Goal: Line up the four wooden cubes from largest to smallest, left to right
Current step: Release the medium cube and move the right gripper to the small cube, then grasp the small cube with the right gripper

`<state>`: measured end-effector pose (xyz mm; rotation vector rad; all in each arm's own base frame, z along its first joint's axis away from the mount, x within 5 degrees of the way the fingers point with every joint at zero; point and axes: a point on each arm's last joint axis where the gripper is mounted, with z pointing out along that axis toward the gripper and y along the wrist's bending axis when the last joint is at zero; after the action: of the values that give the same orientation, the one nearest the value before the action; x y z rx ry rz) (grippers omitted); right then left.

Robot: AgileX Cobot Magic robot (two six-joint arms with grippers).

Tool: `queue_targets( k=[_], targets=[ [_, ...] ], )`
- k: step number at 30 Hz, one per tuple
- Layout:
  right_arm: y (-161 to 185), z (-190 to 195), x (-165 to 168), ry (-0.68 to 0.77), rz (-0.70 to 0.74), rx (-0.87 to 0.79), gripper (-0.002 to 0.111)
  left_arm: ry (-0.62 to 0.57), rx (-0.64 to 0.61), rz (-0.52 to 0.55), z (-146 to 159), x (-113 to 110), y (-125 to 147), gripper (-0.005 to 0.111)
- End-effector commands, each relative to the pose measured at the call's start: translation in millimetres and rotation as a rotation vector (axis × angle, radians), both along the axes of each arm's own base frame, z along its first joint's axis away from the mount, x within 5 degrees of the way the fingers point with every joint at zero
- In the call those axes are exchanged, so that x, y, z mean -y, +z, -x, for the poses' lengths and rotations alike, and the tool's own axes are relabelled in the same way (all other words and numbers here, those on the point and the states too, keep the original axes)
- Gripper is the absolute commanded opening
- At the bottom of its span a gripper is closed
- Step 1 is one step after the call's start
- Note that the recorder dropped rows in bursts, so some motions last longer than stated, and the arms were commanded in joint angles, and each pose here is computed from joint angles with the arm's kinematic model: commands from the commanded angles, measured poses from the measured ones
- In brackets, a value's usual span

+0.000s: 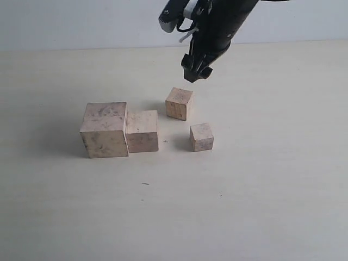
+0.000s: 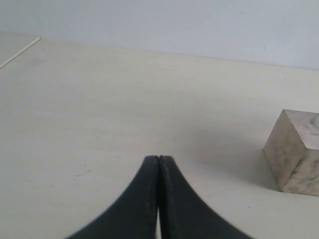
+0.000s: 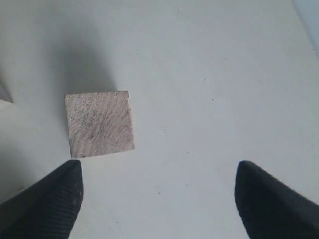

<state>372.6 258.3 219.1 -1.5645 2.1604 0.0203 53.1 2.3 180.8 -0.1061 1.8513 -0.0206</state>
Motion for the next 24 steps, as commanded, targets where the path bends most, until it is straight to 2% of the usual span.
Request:
queue_targets(
  k=[1, 7, 20, 22, 24],
  targets=[
    [-18, -6, 0, 0.059, -0.076, -0.067, 0.078, -0.001, 0.017, 0.010, 0, 0, 0, 0.000],
    [-51, -10, -4, 0.149, -0.048, -0.112, 0.078, -0.001, 0.017, 0.010, 0, 0, 0, 0.000],
    [-84, -16, -7, 0.138, -0.034, -0.125, 0.078, -0.001, 0.017, 0.010, 0, 0, 0, 0.000],
    [-90, -16, -7, 0.139, -0.027, -0.144, 0.075, -0.001, 0.017, 0.010, 0, 0, 0, 0.000],
    [-92, -15, -7, 0.140, -0.023, -0.155, 0.063, -0.001, 0.017, 0.010, 0, 0, 0, 0.000]
  ],
)
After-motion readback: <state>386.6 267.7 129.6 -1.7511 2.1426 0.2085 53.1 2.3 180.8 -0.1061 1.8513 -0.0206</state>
